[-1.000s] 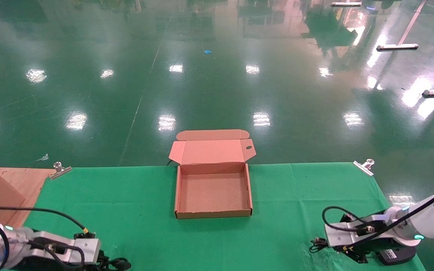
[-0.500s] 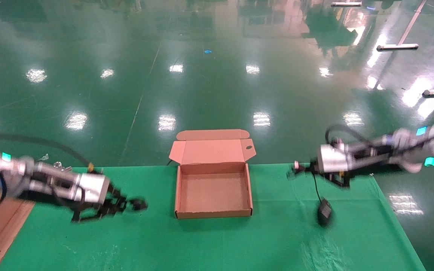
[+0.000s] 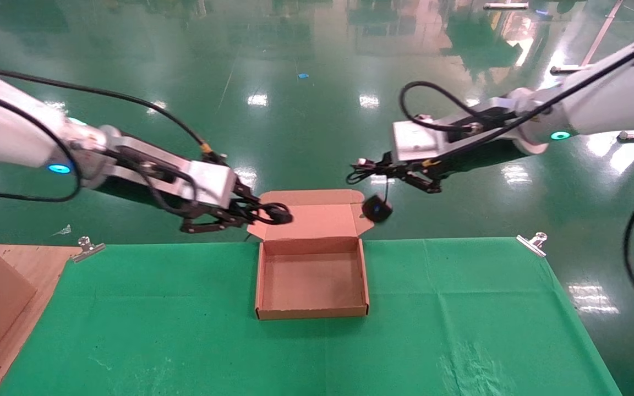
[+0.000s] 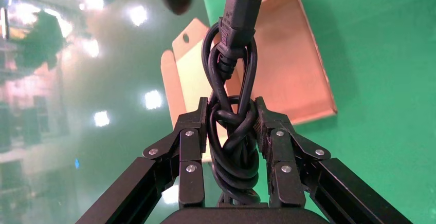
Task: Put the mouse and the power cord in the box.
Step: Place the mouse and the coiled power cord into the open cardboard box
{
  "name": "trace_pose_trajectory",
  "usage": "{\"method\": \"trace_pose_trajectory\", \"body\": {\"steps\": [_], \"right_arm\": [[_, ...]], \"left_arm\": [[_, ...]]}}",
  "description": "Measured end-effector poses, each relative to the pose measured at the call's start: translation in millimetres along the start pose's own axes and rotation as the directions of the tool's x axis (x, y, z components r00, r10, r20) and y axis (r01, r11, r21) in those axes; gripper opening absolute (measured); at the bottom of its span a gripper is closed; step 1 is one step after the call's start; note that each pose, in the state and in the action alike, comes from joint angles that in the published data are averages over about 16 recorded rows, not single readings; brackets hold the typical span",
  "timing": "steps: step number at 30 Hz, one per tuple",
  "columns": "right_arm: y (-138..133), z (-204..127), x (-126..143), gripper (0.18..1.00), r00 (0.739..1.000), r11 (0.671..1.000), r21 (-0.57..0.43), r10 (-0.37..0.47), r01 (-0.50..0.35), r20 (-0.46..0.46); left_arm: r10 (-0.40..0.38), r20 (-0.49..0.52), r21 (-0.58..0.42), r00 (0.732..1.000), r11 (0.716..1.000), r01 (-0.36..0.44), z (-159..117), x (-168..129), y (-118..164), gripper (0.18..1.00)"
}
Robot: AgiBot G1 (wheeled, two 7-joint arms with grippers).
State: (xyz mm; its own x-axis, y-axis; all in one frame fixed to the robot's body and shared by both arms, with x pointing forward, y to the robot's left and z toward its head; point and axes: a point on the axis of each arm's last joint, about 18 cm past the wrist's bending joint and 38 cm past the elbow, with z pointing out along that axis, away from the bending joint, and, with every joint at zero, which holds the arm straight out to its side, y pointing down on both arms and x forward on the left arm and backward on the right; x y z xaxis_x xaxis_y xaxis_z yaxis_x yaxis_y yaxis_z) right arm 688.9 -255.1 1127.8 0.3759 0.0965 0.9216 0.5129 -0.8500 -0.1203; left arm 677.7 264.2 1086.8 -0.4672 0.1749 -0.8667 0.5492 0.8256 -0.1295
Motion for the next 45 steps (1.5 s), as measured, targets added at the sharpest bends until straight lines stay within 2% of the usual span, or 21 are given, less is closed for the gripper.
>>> {"method": "trace_pose_trajectory", "body": {"steps": [5,11,18,23,32,45], "right_arm": [[-12.0,-0.3,7.1,0.215,1.0,1.0,0.025,-0.006,0.006,-0.004],[-11.1,-10.6,5.7,0.215,1.0,0.999,0.054,-0.002,0.002,0.002],[0.8,-25.2,-5.0,0.215,1.0,0.997,0.076,0.001,-0.003,0.02],[12.6,-26.8,-18.2,0.215,0.999,0.997,0.073,0.006,-0.009,0.041],[29.4,-17.3,-41.5,0.214,0.997,0.998,0.059,0.026,-0.03,0.072],[28.6,-3.9,-54.0,0.214,0.995,0.996,0.074,0.04,-0.047,0.095]], "left_arm": [[0.023,0.04,0.046,0.999,0.999,-0.025,27.9,-2.5,-13.1,0.373],[0.051,0.178,0.058,0.983,0.996,-0.062,85.3,3.2,-15.2,0.372],[0.063,0.33,0.008,0.942,0.998,-0.069,153.1,31.0,-14.2,0.372],[0.054,0.367,-0.014,0.929,0.999,-0.053,184.2,56.3,-19.3,0.371],[0.037,0.33,-0.022,0.943,0.999,-0.032,212.5,89.2,-29.6,0.371],[0.042,0.318,-0.055,0.947,0.998,-0.026,222.3,94.1,-35.3,0.411]]}}
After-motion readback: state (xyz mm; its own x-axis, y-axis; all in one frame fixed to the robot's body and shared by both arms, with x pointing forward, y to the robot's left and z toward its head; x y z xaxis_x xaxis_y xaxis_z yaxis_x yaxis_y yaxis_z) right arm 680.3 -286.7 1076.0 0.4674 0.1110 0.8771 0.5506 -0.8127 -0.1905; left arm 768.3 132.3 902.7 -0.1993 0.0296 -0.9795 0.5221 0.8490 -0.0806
